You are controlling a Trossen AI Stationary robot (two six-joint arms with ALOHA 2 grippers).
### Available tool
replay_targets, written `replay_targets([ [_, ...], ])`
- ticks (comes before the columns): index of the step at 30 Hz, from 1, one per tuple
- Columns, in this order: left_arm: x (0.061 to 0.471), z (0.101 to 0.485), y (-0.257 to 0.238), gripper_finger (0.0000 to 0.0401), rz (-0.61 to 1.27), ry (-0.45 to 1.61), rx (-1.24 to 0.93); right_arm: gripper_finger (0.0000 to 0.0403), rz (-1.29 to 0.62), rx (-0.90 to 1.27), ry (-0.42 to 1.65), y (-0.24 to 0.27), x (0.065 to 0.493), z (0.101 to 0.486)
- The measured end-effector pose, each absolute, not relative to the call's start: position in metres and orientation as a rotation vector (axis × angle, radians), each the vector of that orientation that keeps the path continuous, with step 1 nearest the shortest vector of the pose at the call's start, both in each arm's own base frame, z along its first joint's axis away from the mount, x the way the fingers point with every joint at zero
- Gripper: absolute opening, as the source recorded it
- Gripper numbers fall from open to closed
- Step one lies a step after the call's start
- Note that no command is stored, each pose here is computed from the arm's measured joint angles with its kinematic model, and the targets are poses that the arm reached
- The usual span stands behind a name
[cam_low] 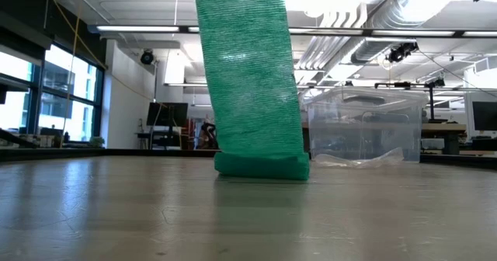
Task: Roll bandage
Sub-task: Roll the green bandage
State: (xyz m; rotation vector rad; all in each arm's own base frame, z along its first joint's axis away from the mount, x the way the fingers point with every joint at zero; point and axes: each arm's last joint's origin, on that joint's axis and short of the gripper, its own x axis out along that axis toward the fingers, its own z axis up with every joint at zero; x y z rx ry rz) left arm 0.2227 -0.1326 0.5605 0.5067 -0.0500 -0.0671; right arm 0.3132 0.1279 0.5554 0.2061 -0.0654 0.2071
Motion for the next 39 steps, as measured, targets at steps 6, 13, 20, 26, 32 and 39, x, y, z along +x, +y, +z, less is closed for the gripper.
replay_targets([
  [6, 0.224, 0.560, -0.134, 0.0008, -0.073, -0.046, 0.509, 0.0218, 0.194, 0.198, -0.055, 0.128, 0.319, 0.552],
  [13, 0.224, 0.560, -0.134, 0.0008, -0.080, -0.049, 0.478, 0.0093, 0.110, 0.197, -0.057, 0.126, 0.320, 0.551],
  [20, 0.225, 0.559, -0.134, 0.0026, -0.056, -0.038, 0.384, 0.0011, 0.105, 0.128, -0.058, 0.127, 0.321, 0.550],
  [26, 0.217, 0.556, -0.131, 0.0093, -0.044, 0.014, 0.316, 0.0005, 0.075, -0.005, -0.052, 0.132, 0.315, 0.550],
  [32, 0.202, 0.556, -0.124, 0.0125, -0.027, 0.065, 0.224, 0.0004, 0.043, -0.181, -0.056, 0.142, 0.301, 0.554],
  [39, 0.200, 0.557, -0.122, 0.0122, -0.026, 0.059, 0.208, 0.0003, 0.047, -0.453, -0.044, 0.156, 0.292, 0.553],
])
